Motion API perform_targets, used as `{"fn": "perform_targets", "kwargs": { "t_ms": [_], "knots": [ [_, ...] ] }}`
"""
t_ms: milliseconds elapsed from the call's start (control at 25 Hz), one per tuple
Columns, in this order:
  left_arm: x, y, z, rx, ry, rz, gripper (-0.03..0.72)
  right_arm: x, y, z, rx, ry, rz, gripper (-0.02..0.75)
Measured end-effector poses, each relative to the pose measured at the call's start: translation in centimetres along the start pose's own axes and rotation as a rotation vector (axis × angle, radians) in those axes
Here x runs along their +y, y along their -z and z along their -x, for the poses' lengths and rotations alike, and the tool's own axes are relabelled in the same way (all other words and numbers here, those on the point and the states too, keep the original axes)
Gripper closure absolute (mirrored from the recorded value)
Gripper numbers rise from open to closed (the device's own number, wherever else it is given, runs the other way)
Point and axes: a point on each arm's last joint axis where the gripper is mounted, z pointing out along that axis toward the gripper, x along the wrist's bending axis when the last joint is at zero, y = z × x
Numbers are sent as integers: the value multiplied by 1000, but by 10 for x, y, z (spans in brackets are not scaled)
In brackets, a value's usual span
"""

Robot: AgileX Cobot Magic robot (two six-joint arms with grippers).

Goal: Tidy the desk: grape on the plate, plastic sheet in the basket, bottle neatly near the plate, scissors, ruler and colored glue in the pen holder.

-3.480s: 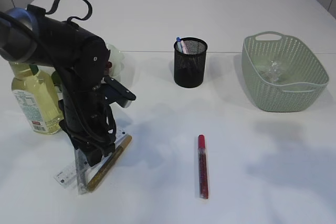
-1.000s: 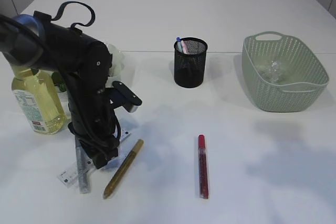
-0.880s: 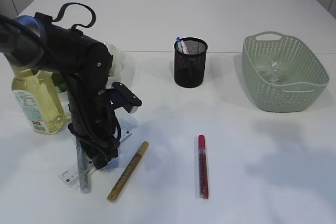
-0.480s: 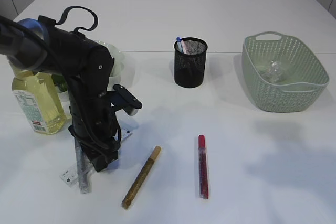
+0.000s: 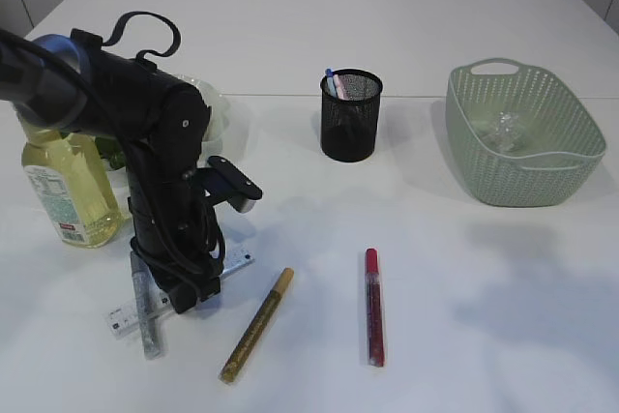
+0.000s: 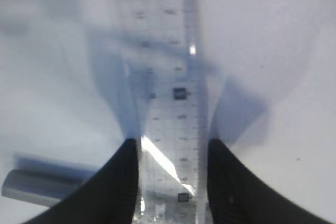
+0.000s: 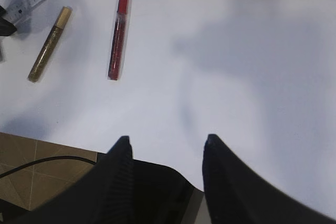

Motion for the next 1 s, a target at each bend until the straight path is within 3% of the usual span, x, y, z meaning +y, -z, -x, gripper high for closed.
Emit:
{"fn": "perform_targets", "kwargs": {
  "t_ms": [1000],
  "knots": [
    [-4,-1,1,-12,34,-49,409,0,0,0,0,0,0,379]
  ]
}}
